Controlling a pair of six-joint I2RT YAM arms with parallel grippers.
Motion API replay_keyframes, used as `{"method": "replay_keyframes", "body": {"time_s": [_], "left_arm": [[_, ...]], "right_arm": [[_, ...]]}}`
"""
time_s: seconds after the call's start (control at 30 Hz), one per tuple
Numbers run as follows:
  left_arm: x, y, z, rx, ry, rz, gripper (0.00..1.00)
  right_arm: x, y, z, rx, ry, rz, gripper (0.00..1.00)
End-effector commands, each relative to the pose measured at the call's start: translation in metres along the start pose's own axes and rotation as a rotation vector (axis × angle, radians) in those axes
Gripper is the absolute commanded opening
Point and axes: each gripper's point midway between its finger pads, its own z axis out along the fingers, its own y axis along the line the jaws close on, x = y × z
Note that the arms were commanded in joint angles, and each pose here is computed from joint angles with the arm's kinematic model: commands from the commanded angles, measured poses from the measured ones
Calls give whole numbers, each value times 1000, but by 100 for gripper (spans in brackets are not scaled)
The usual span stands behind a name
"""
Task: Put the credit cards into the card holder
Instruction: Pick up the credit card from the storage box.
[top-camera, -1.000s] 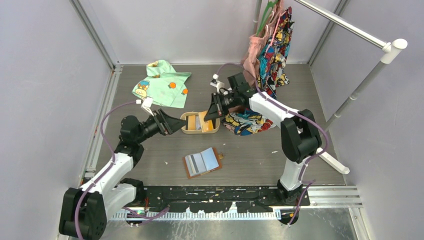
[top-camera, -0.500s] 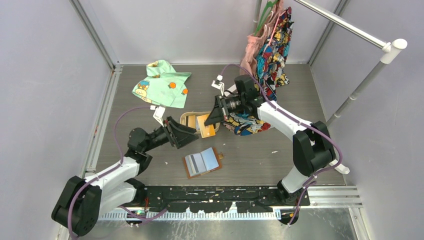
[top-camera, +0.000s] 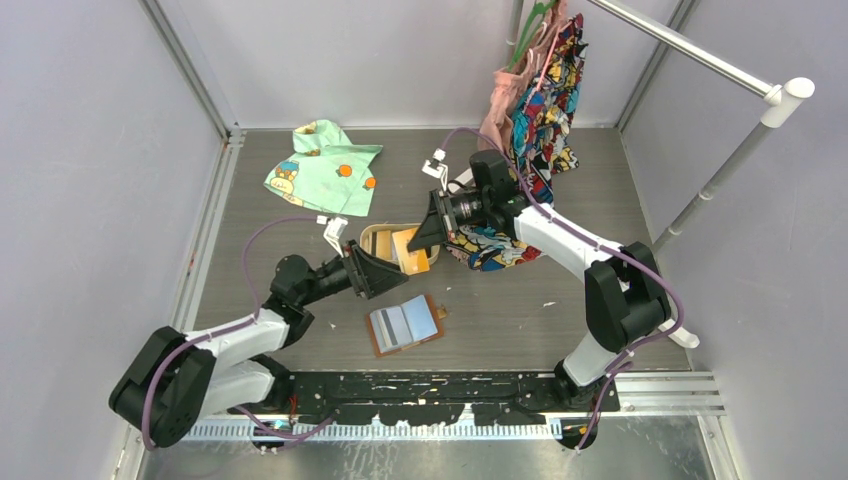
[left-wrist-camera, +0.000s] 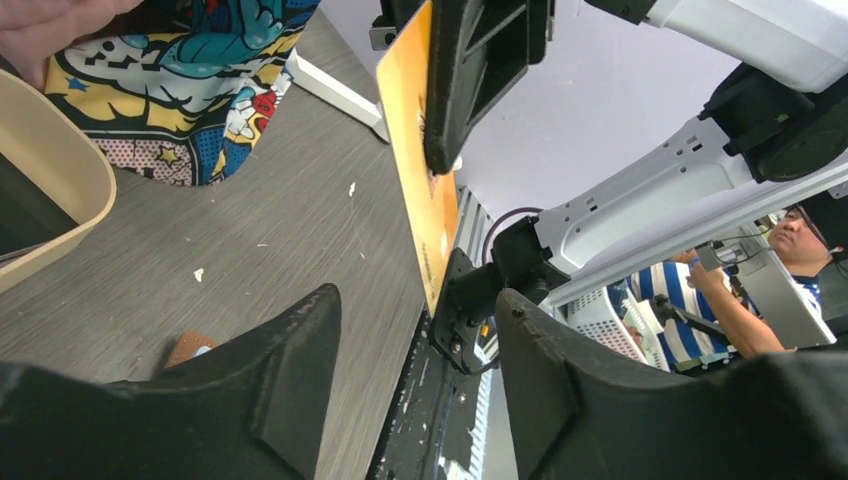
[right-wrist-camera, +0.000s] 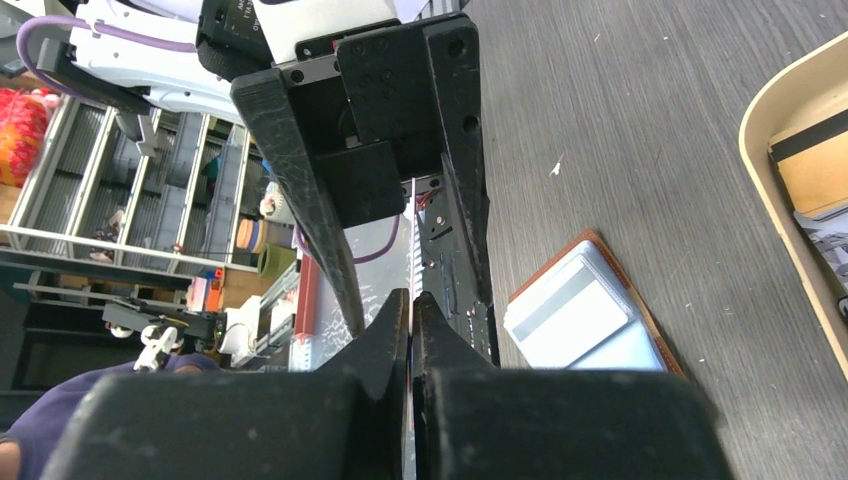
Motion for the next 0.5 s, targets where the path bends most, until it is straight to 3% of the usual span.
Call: {"method": "replay_keyframes", "body": {"time_s": [0.0, 0.13, 0.27, 0.3, 0.4, 0.47], "left_arm": [[-23, -17, 14, 61, -53, 84, 57], [-27, -24, 22, 99, -41, 83, 38], [-23, -27, 26, 138, -8, 70, 2], [-21, -26, 26, 141, 0, 62, 0], [-10, -25, 23, 143, 49, 43, 0], [-3, -23, 20, 131, 89, 34, 0]], "right_arm": [[-8, 32, -2, -58, -12, -112, 1], [-7, 32, -1, -60, -8, -113, 1], [-7, 34, -2, -60, -10, -124, 1], [-7, 34, -2, -60, -10, -130, 3], [-6, 32, -11, -12, 14, -174, 29], [-4, 28, -21, 41, 36, -221, 35]]}}
